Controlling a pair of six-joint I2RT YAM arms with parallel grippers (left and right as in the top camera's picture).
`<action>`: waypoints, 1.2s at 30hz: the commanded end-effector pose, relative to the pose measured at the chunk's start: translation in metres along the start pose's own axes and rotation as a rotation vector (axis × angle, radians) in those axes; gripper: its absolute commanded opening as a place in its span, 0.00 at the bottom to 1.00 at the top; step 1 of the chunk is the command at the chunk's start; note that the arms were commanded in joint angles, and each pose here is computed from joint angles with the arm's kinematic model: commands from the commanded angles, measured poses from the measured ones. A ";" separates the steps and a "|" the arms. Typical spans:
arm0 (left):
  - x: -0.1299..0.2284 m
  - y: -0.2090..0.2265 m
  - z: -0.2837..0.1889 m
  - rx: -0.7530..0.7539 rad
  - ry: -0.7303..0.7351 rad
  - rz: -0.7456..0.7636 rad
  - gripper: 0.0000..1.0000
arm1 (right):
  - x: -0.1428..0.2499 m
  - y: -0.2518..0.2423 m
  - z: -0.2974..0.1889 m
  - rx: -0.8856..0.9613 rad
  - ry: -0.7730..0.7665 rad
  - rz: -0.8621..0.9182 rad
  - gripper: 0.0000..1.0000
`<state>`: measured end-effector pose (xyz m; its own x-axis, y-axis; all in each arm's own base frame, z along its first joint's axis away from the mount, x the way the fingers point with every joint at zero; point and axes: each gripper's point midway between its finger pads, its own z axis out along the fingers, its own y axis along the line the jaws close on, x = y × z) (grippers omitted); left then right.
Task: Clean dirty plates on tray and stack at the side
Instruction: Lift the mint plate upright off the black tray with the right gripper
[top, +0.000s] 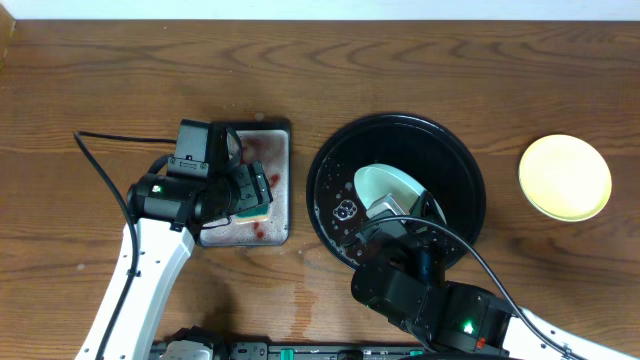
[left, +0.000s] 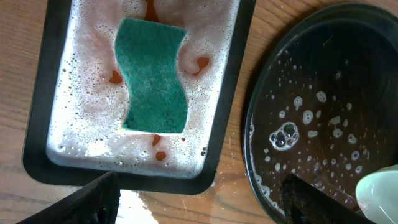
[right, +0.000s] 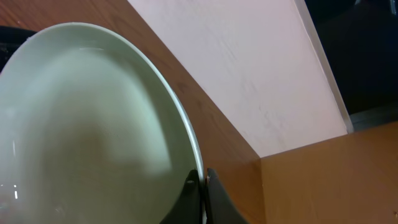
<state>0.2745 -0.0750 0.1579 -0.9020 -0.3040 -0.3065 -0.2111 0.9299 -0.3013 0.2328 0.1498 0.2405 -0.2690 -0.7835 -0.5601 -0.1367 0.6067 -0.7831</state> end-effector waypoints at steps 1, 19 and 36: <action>-0.005 -0.004 -0.005 0.014 -0.012 0.001 0.83 | -0.003 -0.008 -0.002 0.040 -0.004 0.009 0.01; -0.005 -0.004 -0.005 0.014 -0.012 0.001 0.83 | -0.003 -0.008 -0.002 0.040 -0.004 0.008 0.01; -0.005 -0.004 -0.005 0.014 -0.012 0.002 0.83 | 0.000 0.016 0.015 -0.060 0.040 0.009 0.01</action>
<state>0.2745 -0.0750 0.1579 -0.9020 -0.3040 -0.3065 -0.2111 0.9299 -0.3013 0.2391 0.1676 0.2194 -0.2845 -0.7613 -0.5826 -0.2427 0.6451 -0.7245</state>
